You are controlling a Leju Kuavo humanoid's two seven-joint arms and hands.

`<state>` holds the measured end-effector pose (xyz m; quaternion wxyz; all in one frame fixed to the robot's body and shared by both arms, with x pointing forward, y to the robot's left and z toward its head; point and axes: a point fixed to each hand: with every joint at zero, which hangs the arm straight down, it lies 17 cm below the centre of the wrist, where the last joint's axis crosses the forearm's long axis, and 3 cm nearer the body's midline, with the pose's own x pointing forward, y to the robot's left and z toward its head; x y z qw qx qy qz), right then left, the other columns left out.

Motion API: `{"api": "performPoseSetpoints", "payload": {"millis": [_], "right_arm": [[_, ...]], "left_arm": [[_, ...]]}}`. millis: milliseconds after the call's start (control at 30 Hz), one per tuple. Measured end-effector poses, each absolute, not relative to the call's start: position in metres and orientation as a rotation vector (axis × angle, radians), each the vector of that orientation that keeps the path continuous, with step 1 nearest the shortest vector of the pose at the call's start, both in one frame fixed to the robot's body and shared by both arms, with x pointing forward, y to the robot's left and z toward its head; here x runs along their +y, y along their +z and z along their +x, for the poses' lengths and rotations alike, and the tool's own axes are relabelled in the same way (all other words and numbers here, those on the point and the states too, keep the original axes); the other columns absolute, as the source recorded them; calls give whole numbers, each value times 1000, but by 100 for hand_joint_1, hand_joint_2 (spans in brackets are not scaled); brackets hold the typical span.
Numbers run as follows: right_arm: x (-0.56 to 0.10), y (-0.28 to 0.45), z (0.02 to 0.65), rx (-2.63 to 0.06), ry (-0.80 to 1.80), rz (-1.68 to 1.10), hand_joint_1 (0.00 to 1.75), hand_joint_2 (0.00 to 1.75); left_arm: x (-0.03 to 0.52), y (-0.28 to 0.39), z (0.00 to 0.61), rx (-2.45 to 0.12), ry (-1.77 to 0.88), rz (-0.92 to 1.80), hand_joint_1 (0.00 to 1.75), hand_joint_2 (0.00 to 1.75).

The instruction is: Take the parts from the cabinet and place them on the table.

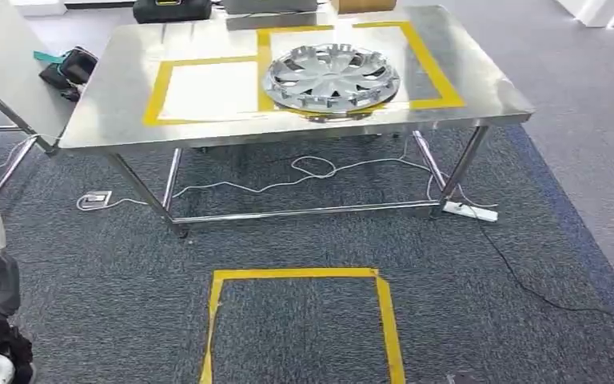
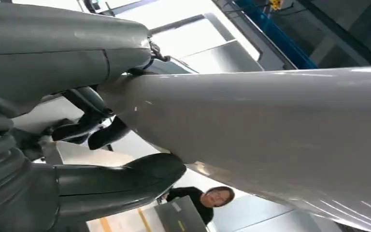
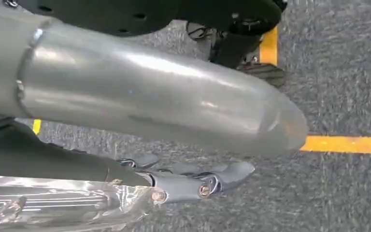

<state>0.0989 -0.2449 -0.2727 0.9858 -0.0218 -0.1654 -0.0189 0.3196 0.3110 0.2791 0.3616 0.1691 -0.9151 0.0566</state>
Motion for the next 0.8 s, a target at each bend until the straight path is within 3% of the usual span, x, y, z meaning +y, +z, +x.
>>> {"api": "performPoseSetpoints", "payload": {"millis": [800], "right_arm": [[-244, -274, 92, -319, -36, -42, 0, 0]], "left_arm": [[312, 277, 319, -2351, 146, 441, 175, 175]]}}
